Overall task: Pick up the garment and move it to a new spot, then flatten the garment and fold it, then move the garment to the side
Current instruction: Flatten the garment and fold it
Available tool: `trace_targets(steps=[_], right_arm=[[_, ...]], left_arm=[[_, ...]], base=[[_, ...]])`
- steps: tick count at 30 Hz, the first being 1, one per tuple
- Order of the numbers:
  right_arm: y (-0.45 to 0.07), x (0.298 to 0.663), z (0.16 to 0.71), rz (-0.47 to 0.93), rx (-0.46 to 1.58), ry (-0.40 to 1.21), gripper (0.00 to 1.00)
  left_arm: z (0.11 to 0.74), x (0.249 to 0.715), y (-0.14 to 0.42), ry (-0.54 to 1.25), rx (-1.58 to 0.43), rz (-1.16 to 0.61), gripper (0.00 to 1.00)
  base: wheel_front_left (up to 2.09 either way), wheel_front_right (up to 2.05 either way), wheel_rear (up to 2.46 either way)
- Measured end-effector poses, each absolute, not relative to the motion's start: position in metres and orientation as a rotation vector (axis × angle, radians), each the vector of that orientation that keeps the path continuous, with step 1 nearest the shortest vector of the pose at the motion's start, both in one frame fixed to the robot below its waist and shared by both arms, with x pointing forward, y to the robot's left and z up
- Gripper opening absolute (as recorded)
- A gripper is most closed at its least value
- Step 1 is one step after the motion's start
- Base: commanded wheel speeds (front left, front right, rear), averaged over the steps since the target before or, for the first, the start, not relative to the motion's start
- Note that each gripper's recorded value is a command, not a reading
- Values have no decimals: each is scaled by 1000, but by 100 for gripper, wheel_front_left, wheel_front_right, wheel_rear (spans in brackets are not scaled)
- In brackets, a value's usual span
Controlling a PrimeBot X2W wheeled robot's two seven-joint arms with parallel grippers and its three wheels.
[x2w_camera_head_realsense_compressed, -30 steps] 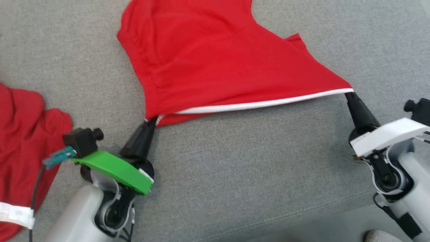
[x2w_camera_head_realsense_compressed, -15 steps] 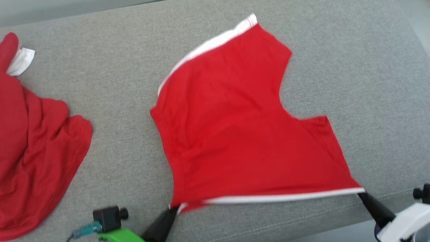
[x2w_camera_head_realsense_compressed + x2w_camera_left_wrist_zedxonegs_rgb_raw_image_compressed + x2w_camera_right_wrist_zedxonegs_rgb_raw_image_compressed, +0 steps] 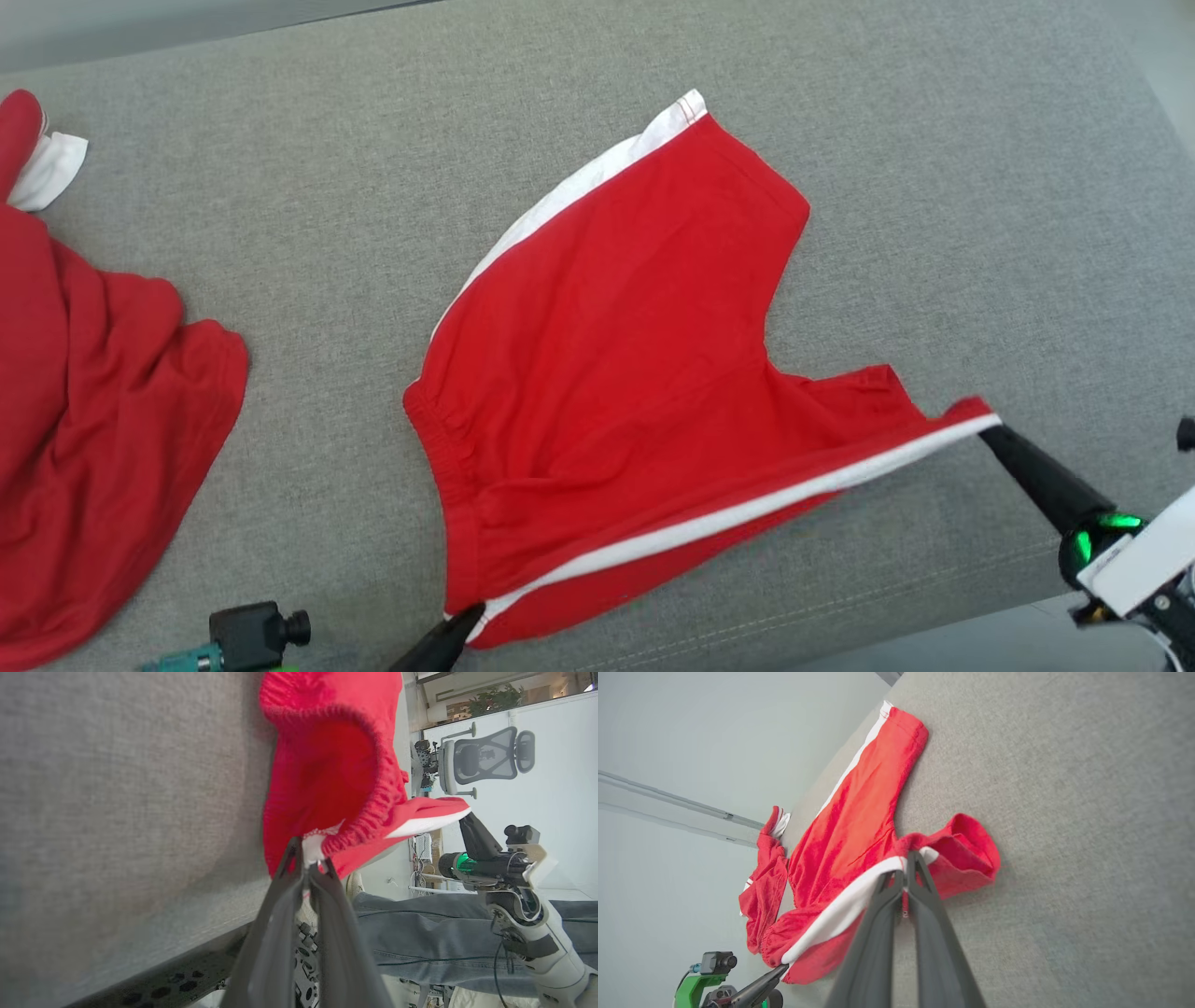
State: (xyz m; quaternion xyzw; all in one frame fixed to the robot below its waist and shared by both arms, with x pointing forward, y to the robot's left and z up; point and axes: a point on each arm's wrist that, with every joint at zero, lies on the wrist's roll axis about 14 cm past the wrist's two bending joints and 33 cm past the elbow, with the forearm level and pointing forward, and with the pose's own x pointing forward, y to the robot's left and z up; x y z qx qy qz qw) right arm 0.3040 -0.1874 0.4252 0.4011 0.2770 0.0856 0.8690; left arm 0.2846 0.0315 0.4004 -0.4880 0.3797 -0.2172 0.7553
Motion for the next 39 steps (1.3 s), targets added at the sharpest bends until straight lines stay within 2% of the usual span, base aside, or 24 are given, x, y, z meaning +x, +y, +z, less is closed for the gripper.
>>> trace_targets(steps=[5, 13, 19, 27, 39], right_arm=[[-192, 346, 466, 276, 792, 472, 0], [-191, 391, 480, 372, 695, 486, 0], [-180, 434, 483, 417, 656, 490, 0], [-160, 483, 466, 454, 643, 520, 0], [-112, 524, 407, 534, 563, 631, 0]], left_arm=[[442, 312, 21, 755, -1146, -589, 0], [472, 344, 23, 734, -1186, -675, 0], [475, 383, 41, 700, -1207, -597, 0], [471, 412, 51, 725, -1217, -569, 0], [426, 440, 66, 785, -1264, -429, 0]], base=[[0, 0, 0], [0, 0, 0], [0, 0, 0], [0, 0, 0], [0, 0, 0]])
